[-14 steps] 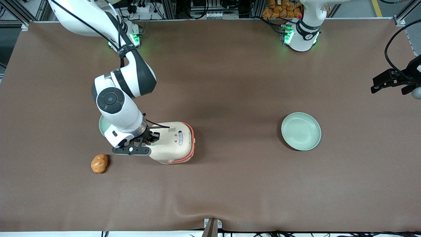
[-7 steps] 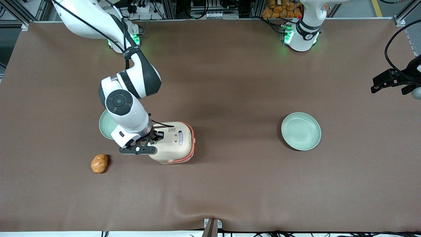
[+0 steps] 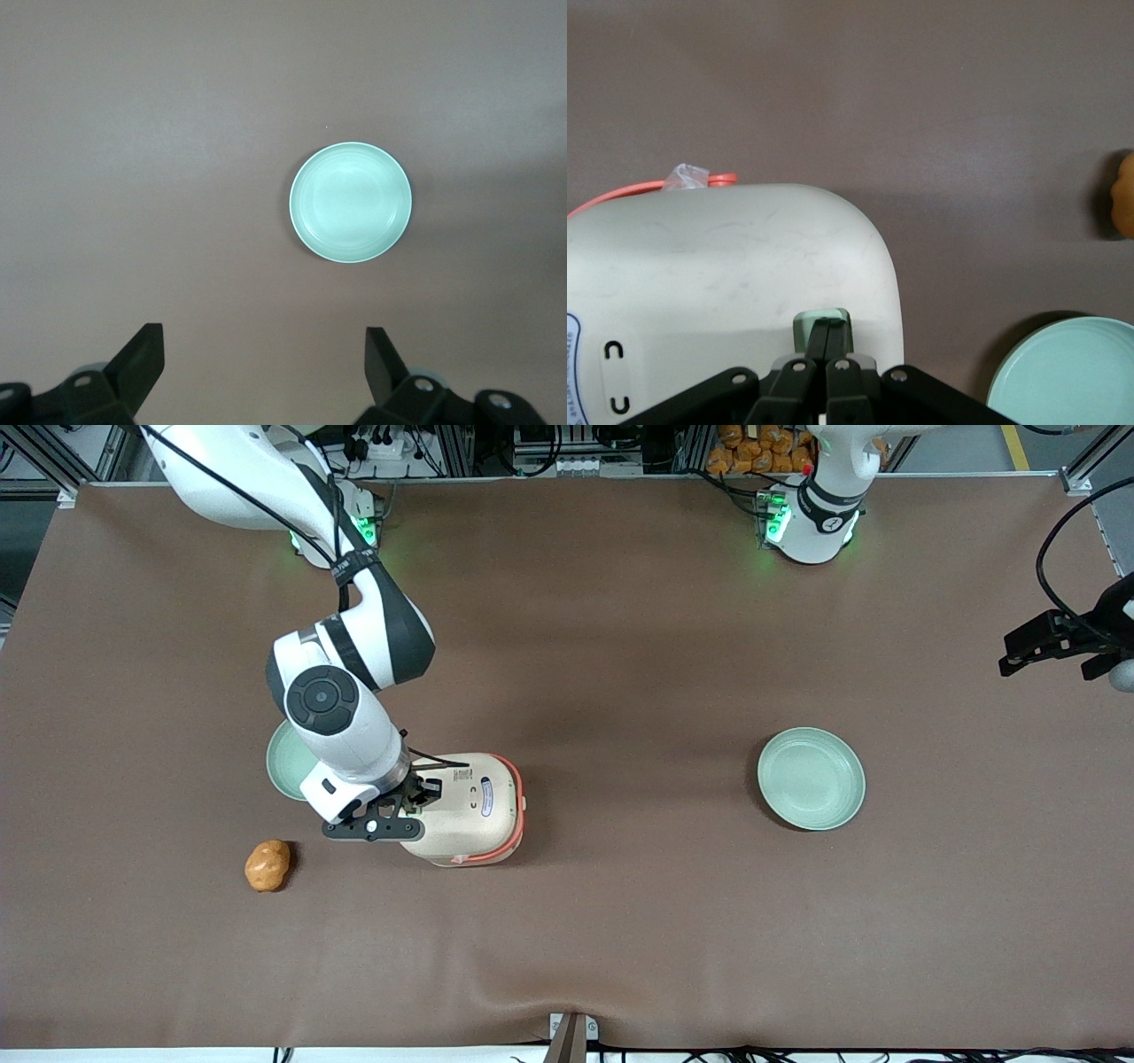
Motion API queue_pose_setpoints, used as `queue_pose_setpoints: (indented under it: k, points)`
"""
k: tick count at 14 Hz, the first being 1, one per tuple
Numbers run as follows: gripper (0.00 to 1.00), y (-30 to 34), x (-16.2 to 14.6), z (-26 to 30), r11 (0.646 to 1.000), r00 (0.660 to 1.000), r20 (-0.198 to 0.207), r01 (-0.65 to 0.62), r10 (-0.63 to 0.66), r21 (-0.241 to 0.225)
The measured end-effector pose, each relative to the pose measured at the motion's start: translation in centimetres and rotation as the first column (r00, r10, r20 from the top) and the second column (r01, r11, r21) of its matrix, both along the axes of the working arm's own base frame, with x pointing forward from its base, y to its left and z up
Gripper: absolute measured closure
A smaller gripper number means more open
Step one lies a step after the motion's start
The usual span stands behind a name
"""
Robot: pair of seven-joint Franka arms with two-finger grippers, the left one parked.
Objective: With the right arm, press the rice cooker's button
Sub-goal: 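Press down on the button with the right gripper fingertips, then lift the right gripper away from the cooker as the lid pops open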
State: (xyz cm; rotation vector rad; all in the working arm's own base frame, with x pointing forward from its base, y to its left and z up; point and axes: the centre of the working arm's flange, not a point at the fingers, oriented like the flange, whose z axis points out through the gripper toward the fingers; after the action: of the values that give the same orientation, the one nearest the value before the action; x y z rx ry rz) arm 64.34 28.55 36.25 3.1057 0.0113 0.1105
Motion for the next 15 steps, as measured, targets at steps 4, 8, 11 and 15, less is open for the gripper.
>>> queue_pose_setpoints:
  k: [4, 8, 11, 15]
  points:
    - [0.99, 0.0, -0.1, 0.0, 1.0, 1.0, 0.004, -0.003, 0.003, 0.0]
    - [0.99, 0.1, -0.1, 0.8, 1.0, 1.0, -0.017, -0.002, 0.002, -0.01]
    - [0.99, 1.0, -0.3, 4.8, 1.0, 0.998, -0.065, 0.015, -0.014, 0.017]
    - [0.99, -0.4, -0.9, 10.4, 0.999, 0.996, -0.076, 0.037, -0.035, 0.034]
